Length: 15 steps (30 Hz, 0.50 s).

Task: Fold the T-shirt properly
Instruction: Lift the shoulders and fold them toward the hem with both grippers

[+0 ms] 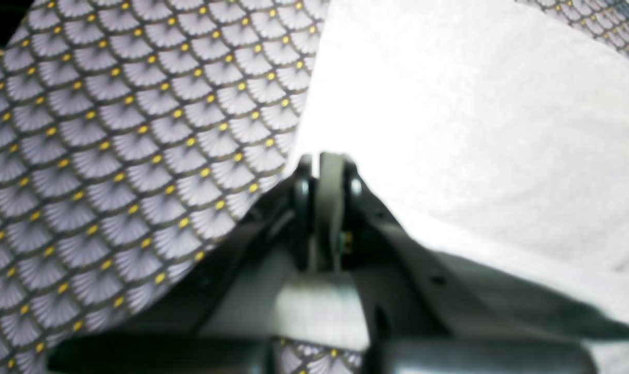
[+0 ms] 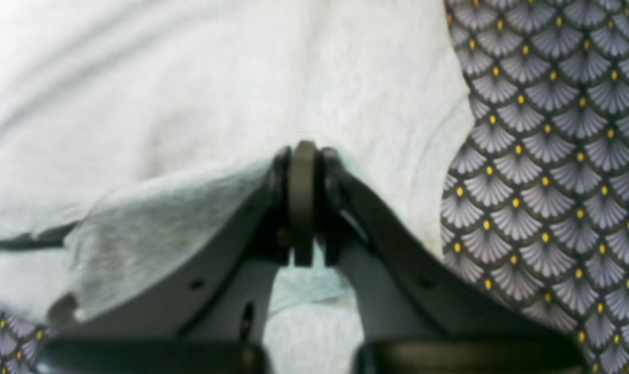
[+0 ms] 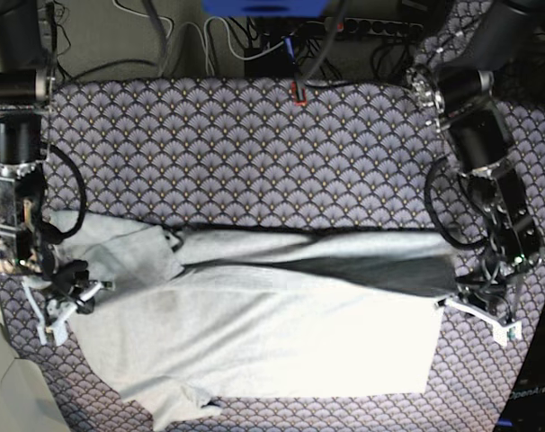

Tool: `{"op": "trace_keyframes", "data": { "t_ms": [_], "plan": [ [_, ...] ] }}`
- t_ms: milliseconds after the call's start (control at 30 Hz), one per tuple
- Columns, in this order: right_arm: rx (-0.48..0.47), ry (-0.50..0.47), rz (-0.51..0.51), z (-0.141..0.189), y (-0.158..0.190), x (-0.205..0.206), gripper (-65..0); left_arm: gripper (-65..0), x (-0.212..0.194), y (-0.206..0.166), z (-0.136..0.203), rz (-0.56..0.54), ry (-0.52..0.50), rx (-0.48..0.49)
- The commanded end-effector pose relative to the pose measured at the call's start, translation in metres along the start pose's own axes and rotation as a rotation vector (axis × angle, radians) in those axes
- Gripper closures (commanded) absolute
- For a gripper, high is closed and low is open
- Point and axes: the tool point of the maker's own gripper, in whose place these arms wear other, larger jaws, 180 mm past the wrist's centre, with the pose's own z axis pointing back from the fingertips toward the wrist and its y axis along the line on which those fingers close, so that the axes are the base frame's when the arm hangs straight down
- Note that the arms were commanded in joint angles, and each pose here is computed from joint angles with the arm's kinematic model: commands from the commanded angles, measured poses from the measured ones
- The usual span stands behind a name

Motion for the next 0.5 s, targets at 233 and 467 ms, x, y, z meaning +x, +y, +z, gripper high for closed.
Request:
{"op": "trace_keyframes", "data": {
  "t_ms": [233,467],
  "plan": [
    [-0.025,-0.101,0.059,0.000,-0.008,0.036,0.0,-0.6,0.050,-0.006,0.001,-0.005,-0.107,-0.019],
    [-0.033,-0.085,0.045,-0.011,-0.007,0.042,0.0,-0.6,0.062,-0.031,-0.002,-0.072,-0.164,-0.057]
  ]
}}
